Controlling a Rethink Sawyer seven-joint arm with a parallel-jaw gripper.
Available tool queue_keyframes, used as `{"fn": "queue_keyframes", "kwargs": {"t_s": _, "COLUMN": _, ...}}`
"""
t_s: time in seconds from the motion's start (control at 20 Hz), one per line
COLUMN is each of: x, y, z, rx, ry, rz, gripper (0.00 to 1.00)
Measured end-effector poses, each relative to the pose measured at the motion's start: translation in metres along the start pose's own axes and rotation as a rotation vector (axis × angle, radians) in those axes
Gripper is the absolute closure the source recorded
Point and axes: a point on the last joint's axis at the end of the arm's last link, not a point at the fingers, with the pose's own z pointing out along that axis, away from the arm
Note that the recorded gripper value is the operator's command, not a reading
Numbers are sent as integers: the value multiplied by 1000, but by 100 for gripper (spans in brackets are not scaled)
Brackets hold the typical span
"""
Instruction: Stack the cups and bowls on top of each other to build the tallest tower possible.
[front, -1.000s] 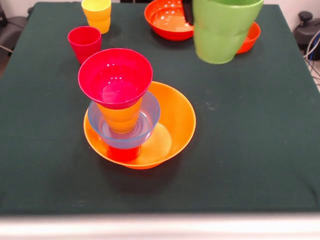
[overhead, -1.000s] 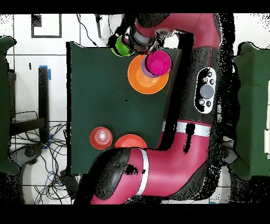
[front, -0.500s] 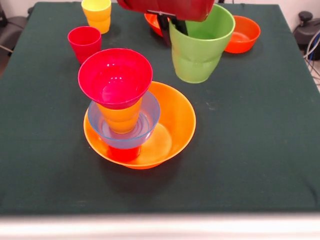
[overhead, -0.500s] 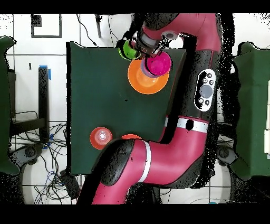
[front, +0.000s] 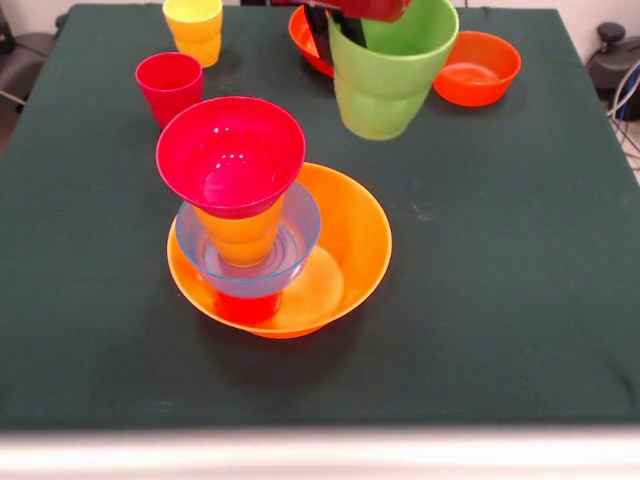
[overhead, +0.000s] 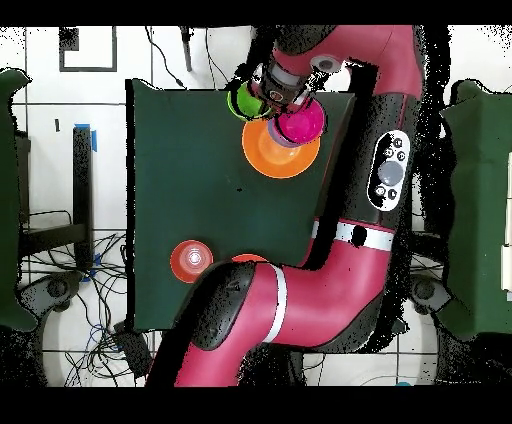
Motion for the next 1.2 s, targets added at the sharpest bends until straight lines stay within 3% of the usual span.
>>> {"fn": "queue_keyframes", "kwargs": {"t_s": 0.4, "x": 7, "y": 3, "z": -13, "rx": 12, "ry": 14, "rz": -8, "gripper": 100}}
{"fn": "queue_keyframes", "kwargs": {"t_s": 0.8, "x": -3, "y": 3, "z": -19, "rx": 11, "ry": -36, "rz": -8, "gripper": 100}}
{"fn": "queue_keyframes", "kwargs": {"t_s": 1.2, "x": -21, "y": -15, "z": -21, "rx": 30, "ry": -62, "rz": 27, "gripper": 100}}
